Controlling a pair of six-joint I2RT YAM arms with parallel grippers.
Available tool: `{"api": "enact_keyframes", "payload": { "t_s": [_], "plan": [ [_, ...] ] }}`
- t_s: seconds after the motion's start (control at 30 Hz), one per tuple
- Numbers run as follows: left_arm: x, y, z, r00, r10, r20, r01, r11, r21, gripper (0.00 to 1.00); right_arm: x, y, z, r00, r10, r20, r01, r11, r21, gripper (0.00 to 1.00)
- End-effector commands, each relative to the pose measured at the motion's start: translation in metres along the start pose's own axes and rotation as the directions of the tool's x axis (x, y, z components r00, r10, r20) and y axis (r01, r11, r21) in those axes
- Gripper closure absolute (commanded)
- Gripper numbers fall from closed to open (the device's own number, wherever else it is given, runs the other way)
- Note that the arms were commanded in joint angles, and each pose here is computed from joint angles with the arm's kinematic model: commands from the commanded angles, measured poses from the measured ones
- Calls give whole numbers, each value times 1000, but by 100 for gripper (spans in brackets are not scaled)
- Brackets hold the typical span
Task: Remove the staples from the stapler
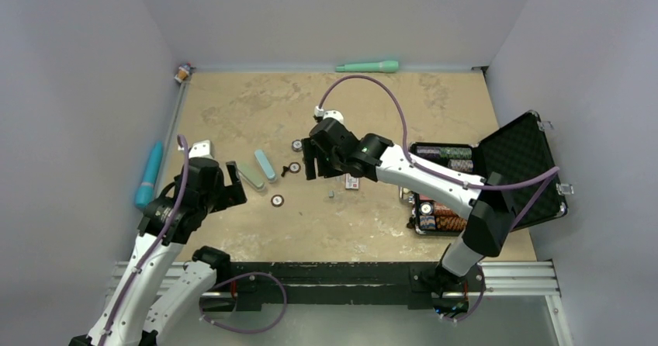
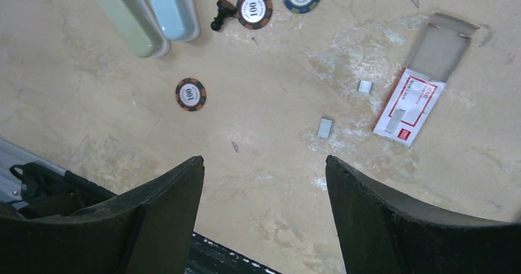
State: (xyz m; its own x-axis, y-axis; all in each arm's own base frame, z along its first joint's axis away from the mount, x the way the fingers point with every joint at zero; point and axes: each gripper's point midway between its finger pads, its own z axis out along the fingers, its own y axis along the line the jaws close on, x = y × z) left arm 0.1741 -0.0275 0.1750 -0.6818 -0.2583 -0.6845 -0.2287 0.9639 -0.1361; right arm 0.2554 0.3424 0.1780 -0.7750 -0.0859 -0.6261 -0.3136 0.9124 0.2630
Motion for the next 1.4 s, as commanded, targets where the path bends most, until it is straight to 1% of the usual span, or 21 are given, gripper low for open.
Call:
{"api": "enact_keyframes", "payload": {
  "t_s": [0.0,0.17,0.37,0.47,0.6,0.8,1.13,1.37],
  "plan": [
    [-5,-7,7,999,39,0,-39,999,12,0,-1,-14,-1,1000,14,22,-16,997,82,23],
    [-5,-10,6,999,43,1,-43,999,31,0,38,-33,17,996,-12,-89,22,994,111,24],
    [-5,-10,6,999,42,1,-42,999,29,0,60,-38,31,989,-32,-143,45,995,89,27],
    [-5,-9,6,999,38,6,-38,999,28,0,64,-38,44,987,-33,-159,48,995,91,30],
    [-5,-8,6,999,41,-4,-41,999,21,0,68,-38,64,983,-33,-179,51,994,96,39],
    [-5,-7,6,999,37,-3,-37,999,13,0,66,-54,90,980,1,-197,32,986,164,46],
    [-6,-6,4,999,32,0,-32,999,15,0,66,-55,103,975,2,-221,32,988,148,57],
    [-7,-6,4,999,34,2,-34,999,14,1,70,-52,106,971,-1,-239,34,990,134,59]
  ]
}}
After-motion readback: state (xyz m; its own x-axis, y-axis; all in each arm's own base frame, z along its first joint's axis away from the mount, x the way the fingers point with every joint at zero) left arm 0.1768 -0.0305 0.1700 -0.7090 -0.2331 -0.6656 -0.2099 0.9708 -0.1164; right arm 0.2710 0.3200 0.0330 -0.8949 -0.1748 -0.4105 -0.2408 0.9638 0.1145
